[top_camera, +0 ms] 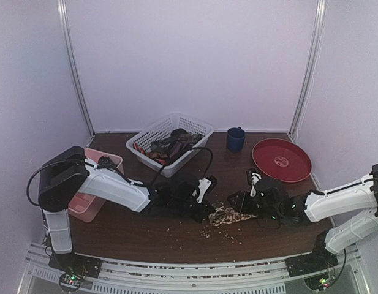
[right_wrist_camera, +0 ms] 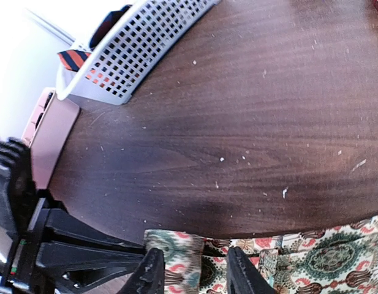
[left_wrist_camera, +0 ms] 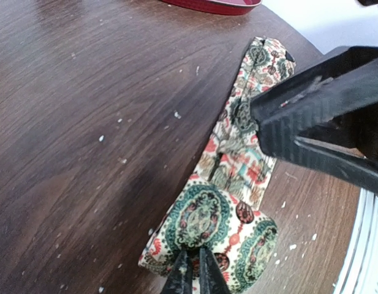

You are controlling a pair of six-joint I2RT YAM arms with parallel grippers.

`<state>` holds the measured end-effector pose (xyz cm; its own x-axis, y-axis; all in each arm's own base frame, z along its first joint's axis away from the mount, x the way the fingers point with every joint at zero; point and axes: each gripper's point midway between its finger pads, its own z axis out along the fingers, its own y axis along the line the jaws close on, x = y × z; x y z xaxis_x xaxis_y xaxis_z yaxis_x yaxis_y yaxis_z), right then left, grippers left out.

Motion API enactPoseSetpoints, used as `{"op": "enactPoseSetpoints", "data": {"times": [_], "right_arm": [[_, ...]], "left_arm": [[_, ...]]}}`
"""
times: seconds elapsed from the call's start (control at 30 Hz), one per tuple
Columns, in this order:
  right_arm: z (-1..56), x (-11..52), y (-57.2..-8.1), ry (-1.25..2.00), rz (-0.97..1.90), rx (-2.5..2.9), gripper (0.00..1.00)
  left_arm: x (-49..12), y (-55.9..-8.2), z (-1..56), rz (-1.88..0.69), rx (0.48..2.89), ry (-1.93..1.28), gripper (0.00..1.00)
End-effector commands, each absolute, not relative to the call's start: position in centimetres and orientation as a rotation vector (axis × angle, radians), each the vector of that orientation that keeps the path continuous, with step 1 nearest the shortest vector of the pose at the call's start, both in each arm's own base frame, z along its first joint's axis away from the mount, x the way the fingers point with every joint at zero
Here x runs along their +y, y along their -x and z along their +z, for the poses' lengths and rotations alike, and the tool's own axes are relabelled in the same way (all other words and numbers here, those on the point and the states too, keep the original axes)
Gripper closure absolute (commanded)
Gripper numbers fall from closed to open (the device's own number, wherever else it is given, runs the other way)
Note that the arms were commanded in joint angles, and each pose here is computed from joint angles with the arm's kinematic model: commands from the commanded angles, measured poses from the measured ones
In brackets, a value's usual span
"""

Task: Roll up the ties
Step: Fold the tie at the center of the board.

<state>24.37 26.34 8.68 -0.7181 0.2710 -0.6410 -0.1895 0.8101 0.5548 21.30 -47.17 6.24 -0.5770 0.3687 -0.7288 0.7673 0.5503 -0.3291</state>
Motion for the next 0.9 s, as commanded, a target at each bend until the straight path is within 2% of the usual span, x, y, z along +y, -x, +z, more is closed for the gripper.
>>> {"op": "enactPoseSetpoints", "data": {"times": [0.0,0.1,0.23,0.53,0.7,0.87], "right_arm": [[8.9,26.3,-24.2,-0.021,0.797,2.229,0.58],[8.3,26.5,-24.0,-0.029,0.839,2.257,0.54],[7.6,27.2,-23.9,-0.031,0.908,2.288,0.54],[5.5,27.6,-23.7,-0.016,0.915,2.363,0.61],[4.0,28.3,-23.3,0.032,0.901,2.425,0.65],[3.7,29.2,-22.9,-0.023,0.963,2.417,0.67]], "left_arm": [[-49.3,-21.1,6.9,-0.913,2.143,-0.953,0.92],[-50.3,-21.4,7.1,-0.930,2.132,-0.952,0.92],[-50.6,-21.6,7.3,-0.935,2.130,-0.938,0.92],[-49.9,-22.0,8.1,-0.942,2.127,-0.865,0.92],[-47.2,-23.3,8.5,-0.918,2.180,-0.787,0.92],[-42.3,-25.4,8.8,-0.766,2.235,-0.695,0.92]]}}
